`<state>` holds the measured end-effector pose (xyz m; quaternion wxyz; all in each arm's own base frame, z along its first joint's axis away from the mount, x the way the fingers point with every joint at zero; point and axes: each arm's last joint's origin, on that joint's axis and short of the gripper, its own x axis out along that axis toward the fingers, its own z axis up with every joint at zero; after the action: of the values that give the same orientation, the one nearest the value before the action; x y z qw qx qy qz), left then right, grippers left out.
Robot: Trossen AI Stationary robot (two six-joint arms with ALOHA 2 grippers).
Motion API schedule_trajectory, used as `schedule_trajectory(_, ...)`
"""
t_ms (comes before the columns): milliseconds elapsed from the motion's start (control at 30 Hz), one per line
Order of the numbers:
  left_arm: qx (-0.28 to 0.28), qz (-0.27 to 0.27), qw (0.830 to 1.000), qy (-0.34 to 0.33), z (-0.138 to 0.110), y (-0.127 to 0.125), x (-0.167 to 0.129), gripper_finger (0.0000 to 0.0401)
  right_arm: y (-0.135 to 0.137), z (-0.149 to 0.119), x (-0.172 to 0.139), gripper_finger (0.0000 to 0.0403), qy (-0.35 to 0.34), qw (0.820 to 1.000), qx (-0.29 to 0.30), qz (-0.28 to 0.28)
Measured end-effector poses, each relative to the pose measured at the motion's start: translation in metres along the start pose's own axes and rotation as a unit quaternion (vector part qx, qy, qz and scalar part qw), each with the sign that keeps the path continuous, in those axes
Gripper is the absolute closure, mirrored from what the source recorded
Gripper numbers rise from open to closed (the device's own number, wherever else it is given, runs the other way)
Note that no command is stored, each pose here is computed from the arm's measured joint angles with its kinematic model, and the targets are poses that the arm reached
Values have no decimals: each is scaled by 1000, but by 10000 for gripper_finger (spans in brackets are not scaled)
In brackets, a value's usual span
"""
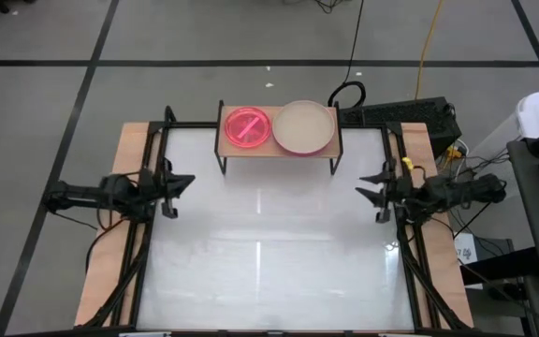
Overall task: Place and stack plates onto a shelf
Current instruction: Return to Home Position
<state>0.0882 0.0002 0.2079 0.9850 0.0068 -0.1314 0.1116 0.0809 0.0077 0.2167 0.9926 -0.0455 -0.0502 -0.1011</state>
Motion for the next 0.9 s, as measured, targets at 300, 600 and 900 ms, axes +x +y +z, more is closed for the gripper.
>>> schedule_trajectory(300,-25,-1,1000,12,-19,-1,0,383,8,-36,7,385,-6,1000,11,0)
schedule_trajectory(600,-17,-3,999,33,-23,-2,0,382,8,-33,7,402,-24,999,25,-2)
schedule_trajectory(900,-6,-7,997,71,-31,-2,-1,382,8,-34,7,399,-20,1000,18,-3)
